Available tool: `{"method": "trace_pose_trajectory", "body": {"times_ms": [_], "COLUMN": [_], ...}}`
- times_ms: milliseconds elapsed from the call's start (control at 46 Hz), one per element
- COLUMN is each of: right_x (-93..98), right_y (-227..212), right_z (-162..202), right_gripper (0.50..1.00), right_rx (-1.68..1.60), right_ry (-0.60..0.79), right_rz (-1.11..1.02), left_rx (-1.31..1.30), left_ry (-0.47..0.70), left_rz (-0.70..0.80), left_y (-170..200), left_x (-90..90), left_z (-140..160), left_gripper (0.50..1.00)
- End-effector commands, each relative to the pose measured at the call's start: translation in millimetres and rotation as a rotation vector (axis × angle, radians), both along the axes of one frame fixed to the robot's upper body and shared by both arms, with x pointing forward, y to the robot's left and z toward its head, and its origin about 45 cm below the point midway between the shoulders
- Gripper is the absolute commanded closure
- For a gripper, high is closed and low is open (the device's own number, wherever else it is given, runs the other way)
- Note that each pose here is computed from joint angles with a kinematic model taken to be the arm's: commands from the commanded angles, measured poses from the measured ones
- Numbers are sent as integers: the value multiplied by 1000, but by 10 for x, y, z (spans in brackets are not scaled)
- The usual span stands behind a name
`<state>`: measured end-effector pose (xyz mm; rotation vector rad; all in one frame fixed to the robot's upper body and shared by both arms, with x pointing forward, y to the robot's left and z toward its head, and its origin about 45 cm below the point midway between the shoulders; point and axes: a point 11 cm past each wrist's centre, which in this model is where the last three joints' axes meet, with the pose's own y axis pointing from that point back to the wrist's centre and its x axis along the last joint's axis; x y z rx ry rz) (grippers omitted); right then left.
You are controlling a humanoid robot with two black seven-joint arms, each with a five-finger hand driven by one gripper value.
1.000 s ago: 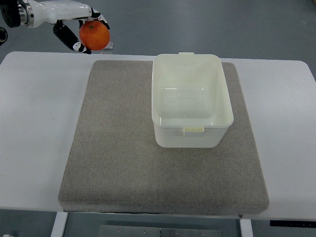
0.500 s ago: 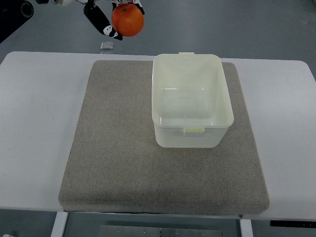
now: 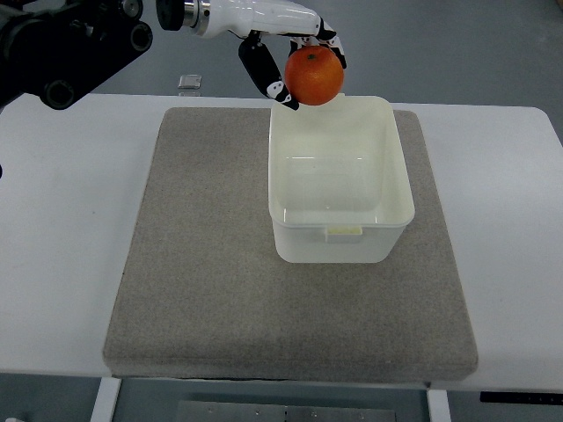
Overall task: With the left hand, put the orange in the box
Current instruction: 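Carry the orange over the white box with the left hand, then lower the orange into the box and open the left hand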
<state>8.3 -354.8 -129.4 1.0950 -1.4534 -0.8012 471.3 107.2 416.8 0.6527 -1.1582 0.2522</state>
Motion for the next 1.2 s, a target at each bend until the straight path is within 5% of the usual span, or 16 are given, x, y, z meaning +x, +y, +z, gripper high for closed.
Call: {"method": "trace_pose_trajectory", "body": {"times_ms": [0, 848, 1065, 1174], "right_x": [0, 0, 0, 0], "right_y": [0, 0, 0, 0], "right_z": [0, 0, 0, 0], "right_gripper": [574, 574, 574, 574], "right_rx": [0, 0, 0, 0], "right_ry": [0, 0, 0, 0], "right_rz": [1, 1, -1, -1], "left_rx": [2, 85, 95, 97], "left_ry": [3, 21, 24, 26], "left_rz": [-23, -33, -31, -31], "left_y": [-93, -390, -382, -379], "left_x": [-41, -141, -142, -144], "left_z": [-27, -778, -808, -820], "left_gripper": [1000, 999, 776, 735]}}
